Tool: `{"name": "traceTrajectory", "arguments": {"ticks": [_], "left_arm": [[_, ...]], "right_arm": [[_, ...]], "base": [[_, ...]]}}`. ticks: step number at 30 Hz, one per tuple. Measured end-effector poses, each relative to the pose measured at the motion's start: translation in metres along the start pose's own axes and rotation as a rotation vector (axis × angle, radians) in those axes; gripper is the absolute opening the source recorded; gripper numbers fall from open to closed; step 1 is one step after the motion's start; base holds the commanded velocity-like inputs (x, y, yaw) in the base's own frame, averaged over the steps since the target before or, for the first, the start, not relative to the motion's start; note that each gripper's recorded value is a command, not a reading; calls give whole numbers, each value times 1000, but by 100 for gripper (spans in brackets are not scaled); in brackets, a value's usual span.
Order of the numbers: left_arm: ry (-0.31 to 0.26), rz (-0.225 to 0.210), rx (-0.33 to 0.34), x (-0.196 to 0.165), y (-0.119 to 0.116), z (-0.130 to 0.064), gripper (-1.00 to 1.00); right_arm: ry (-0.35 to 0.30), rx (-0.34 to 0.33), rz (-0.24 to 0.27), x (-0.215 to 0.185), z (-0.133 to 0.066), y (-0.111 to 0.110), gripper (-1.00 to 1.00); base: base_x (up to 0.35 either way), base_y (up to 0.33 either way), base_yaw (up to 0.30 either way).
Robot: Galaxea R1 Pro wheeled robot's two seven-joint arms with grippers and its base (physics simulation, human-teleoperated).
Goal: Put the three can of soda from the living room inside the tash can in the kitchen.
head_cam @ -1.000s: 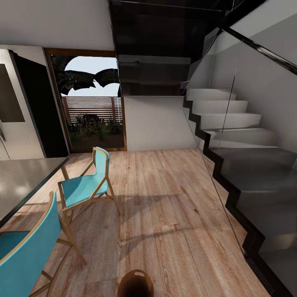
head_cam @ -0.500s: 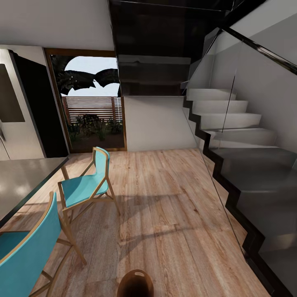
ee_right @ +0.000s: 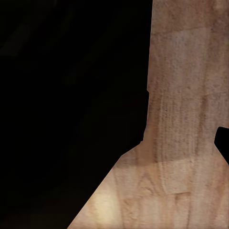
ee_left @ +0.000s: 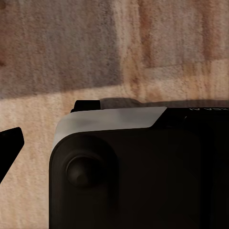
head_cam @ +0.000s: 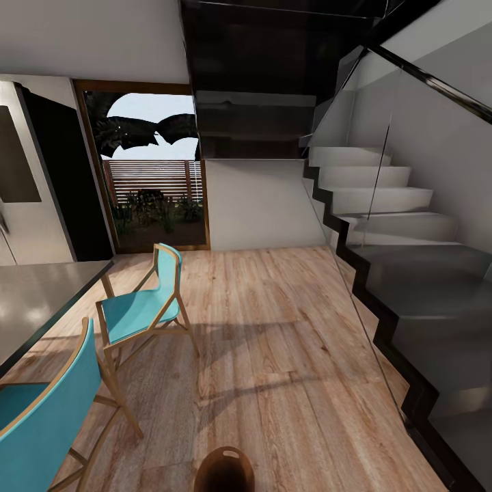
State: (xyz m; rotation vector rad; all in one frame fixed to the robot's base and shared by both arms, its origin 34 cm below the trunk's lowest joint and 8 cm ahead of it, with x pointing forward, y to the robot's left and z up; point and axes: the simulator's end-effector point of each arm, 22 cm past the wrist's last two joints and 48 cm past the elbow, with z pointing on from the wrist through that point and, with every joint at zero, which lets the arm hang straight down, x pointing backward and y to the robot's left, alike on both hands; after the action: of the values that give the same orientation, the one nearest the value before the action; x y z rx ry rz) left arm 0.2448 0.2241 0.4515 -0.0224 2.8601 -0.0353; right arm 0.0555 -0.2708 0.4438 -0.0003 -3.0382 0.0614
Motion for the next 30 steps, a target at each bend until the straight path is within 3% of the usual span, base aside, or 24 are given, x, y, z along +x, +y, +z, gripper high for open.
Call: {"name": "traceTrajectory", "arguments": {"ticks": [30], "left_arm": [[0,0,0,0,0,0,100]], "right_arm": [[0,0,0,0,0,0,100]], "base": [[0,0,0]]}}
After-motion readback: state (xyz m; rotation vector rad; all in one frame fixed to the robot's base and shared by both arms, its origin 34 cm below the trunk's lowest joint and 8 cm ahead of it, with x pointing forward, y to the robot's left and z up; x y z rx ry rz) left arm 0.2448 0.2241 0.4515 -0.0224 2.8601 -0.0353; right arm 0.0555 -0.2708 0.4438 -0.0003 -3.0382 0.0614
